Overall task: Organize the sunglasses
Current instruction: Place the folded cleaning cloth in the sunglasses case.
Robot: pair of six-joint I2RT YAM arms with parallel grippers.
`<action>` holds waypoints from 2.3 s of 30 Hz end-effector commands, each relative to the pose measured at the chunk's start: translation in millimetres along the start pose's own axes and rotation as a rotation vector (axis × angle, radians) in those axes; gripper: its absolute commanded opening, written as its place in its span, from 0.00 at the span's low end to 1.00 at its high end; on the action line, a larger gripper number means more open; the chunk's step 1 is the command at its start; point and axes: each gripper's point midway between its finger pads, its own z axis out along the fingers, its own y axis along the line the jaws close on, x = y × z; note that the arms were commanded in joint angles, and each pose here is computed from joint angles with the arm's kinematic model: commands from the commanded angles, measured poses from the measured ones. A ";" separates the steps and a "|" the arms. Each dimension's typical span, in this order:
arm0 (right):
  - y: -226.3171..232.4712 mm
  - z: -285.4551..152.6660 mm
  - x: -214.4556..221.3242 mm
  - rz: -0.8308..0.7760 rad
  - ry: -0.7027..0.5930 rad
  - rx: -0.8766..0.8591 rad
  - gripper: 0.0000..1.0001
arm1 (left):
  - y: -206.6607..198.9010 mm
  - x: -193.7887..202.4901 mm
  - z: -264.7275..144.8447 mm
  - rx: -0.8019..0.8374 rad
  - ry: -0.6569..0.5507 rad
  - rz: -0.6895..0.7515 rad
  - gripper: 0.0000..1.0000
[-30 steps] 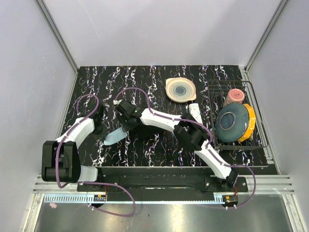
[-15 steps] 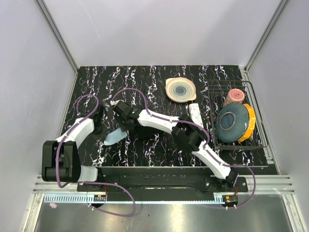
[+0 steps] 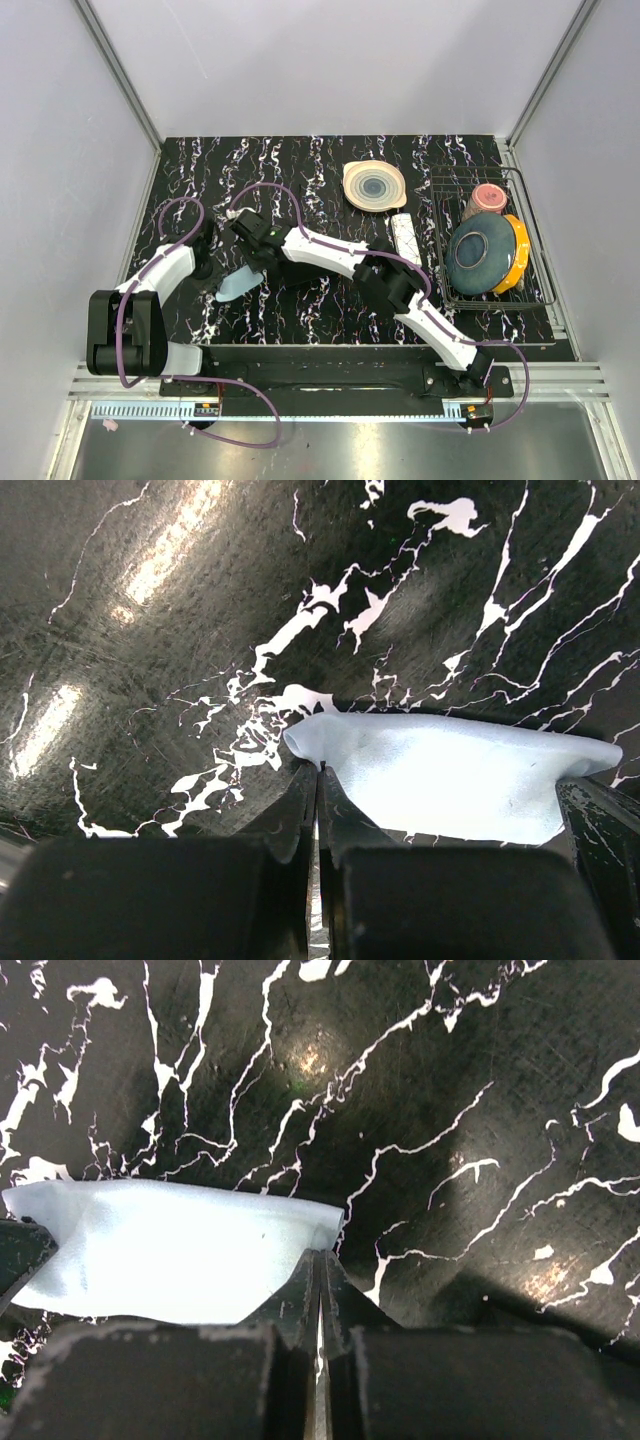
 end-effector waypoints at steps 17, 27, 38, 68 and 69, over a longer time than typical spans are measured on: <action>0.1 -48.6 -22.4 0.028 -0.053 0.032 0.00 | -54.8 -25.9 -49.2 0.322 -0.075 0.020 0.00; -24.3 -103.7 -52.1 0.110 -0.162 0.062 0.00 | -86.0 -25.2 -84.5 0.477 -0.081 0.082 0.00; -93.1 -139.1 -40.3 0.214 -0.189 0.208 0.00 | -146.1 2.0 -104.4 0.602 -0.028 0.200 0.00; -176.8 -130.6 7.0 0.309 -0.115 0.378 0.00 | -200.1 49.9 -49.2 0.462 0.028 0.410 0.00; -177.3 -128.0 8.1 0.310 -0.111 0.379 0.00 | -199.5 50.0 -48.5 0.458 0.025 0.411 0.00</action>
